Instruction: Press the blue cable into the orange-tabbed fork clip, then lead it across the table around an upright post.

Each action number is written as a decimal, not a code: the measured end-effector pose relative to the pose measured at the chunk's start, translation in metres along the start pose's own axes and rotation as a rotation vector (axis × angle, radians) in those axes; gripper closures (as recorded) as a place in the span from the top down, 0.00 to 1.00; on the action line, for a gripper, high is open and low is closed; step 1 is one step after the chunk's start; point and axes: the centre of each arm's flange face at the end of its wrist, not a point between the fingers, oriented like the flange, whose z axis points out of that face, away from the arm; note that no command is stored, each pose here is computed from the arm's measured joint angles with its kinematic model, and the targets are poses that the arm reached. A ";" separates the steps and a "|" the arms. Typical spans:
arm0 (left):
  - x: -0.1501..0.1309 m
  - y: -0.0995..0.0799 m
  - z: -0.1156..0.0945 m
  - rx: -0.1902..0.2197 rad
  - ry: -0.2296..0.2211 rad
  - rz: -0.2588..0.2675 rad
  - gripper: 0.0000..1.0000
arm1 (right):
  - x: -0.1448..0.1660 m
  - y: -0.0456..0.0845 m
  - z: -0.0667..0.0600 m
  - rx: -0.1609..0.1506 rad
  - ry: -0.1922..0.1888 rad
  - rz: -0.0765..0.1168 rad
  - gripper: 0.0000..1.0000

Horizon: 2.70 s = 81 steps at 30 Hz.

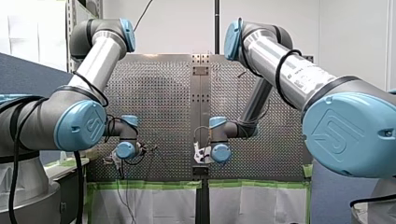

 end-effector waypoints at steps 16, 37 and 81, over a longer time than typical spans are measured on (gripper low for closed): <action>-0.002 0.003 0.003 -0.014 0.025 -0.007 0.04 | 0.016 0.015 0.020 -0.015 0.021 0.007 0.00; 0.006 0.009 -0.009 -0.080 0.123 0.151 1.00 | 0.014 0.014 0.019 0.006 0.011 0.003 0.00; -0.017 -0.032 -0.086 0.077 0.107 0.154 1.00 | 0.013 0.012 0.018 0.029 0.007 0.019 0.00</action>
